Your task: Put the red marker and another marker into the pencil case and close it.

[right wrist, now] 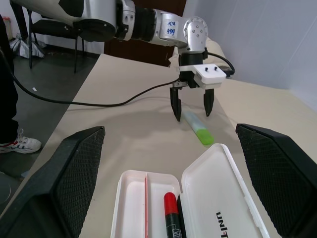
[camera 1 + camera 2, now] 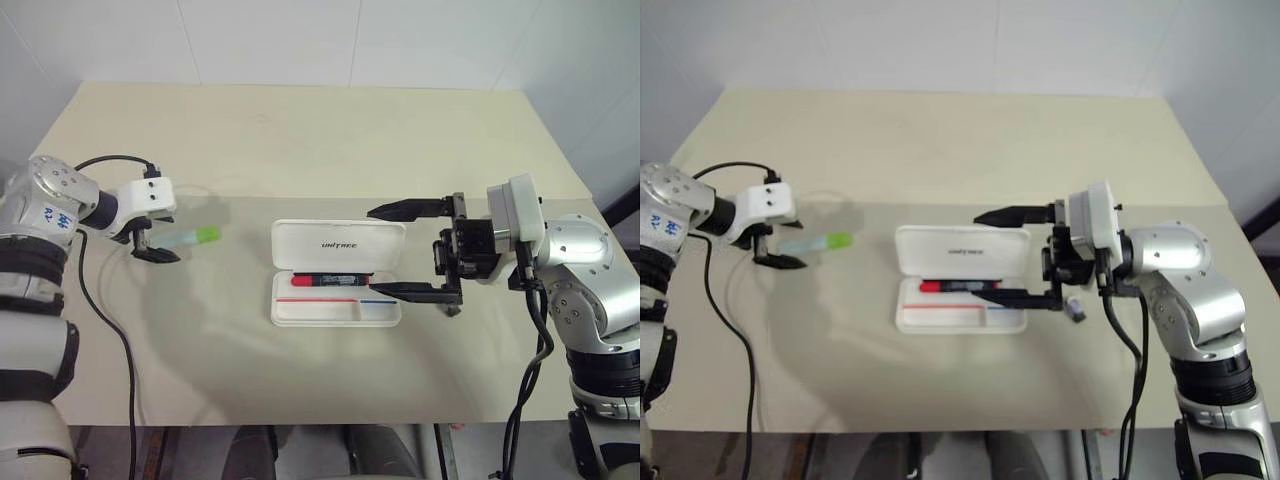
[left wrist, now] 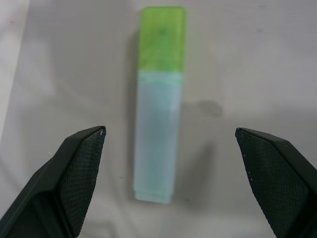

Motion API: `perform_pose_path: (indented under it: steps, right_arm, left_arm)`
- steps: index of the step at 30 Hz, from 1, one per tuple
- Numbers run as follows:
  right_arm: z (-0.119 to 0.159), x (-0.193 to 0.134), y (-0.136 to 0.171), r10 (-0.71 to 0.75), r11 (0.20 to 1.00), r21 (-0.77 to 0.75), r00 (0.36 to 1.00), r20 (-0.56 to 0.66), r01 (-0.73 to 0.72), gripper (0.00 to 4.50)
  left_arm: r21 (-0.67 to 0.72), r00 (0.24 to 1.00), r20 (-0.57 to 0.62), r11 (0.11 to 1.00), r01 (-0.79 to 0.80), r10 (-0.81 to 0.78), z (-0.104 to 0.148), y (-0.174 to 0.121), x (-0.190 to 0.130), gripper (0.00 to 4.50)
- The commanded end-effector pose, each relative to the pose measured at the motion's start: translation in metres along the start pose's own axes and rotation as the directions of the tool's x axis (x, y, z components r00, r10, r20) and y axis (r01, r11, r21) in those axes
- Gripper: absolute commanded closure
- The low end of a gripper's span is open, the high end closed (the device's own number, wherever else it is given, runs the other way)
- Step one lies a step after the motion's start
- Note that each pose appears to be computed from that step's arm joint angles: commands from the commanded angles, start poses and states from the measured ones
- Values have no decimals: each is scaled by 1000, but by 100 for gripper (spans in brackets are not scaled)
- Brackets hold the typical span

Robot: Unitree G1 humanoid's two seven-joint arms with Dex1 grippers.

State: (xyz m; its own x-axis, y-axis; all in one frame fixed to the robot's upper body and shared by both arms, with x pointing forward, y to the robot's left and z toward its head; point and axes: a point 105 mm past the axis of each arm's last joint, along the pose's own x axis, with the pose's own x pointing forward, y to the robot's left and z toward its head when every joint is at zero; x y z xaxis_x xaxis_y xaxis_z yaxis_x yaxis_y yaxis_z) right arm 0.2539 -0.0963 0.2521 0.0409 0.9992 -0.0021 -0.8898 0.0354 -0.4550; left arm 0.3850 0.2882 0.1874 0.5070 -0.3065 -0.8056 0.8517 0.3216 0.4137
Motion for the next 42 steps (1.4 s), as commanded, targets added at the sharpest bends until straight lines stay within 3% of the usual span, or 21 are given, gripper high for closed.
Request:
perform_pose_path:
  steps: [1,16,27,34,42]
  right_arm:
    - [10,-1,2,-1,999,-39,1000,9,2,0]
    - [13,-6,0,-61,997,-51,998,-2,61,0]
    - [15,-11,0,-90,994,-58,996,-10,90,0]
    - [13,-9,-4,-89,995,-56,996,-11,88,0]
    - [5,-14,-11,-101,994,-42,995,-23,100,0]
  left_arm:
    - [18,1000,-5,999,-29,29,2,8,-4,4]
    - [-13,1000,-10,1000,-13,13,8,2,32,4]
    - [-25,997,-11,997,72,-72,9,-9,39,345]
    - [-13,998,-5,998,55,-55,5,-8,35,346]
    - [116,983,60,979,167,-174,16,-14,6,346]
